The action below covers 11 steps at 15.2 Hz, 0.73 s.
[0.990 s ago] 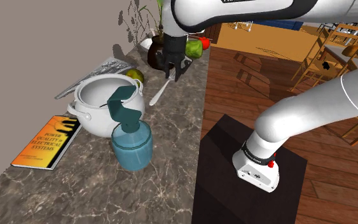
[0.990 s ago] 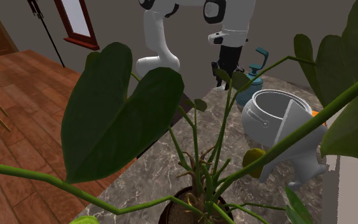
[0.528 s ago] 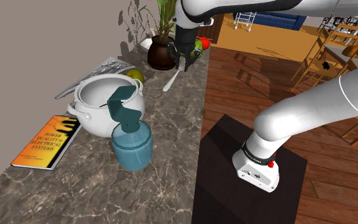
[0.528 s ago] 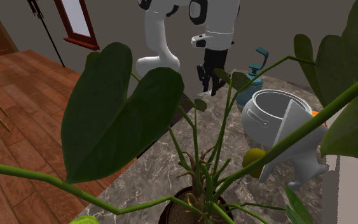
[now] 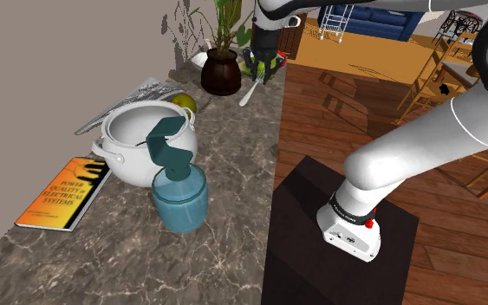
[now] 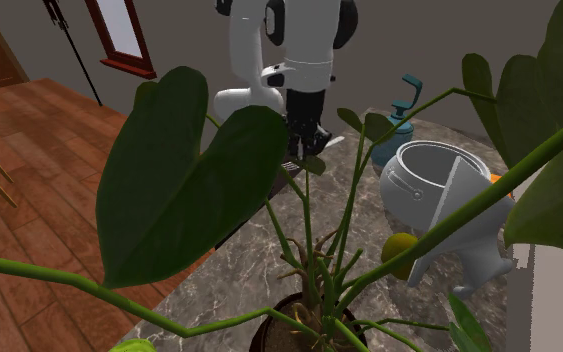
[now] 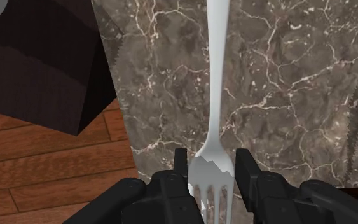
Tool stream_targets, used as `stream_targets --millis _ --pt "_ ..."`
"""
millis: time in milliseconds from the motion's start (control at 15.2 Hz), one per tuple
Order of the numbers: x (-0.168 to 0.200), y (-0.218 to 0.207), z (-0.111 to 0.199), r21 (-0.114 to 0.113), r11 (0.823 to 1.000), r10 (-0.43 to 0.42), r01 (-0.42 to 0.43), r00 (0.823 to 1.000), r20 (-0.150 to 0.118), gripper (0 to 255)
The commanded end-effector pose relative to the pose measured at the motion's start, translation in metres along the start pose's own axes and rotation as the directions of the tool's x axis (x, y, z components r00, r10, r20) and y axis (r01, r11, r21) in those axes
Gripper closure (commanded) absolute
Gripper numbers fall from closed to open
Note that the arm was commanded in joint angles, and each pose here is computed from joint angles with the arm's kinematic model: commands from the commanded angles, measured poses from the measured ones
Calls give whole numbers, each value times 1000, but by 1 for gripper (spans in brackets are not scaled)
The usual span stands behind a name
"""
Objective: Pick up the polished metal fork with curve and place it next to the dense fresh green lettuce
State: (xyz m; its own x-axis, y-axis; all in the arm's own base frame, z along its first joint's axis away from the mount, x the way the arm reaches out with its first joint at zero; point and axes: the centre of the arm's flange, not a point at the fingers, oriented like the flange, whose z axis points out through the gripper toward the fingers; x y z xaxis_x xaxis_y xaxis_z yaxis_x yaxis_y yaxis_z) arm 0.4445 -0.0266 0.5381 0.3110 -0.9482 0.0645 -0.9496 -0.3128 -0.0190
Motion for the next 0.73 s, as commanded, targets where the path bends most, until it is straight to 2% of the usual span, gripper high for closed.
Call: stream_targets --millis 0,660 --pt "28 4 2 0 1000 -1 1 1000 -1 255" --pt "159 14 10 0 1000 -1 1 1000 -1 255"
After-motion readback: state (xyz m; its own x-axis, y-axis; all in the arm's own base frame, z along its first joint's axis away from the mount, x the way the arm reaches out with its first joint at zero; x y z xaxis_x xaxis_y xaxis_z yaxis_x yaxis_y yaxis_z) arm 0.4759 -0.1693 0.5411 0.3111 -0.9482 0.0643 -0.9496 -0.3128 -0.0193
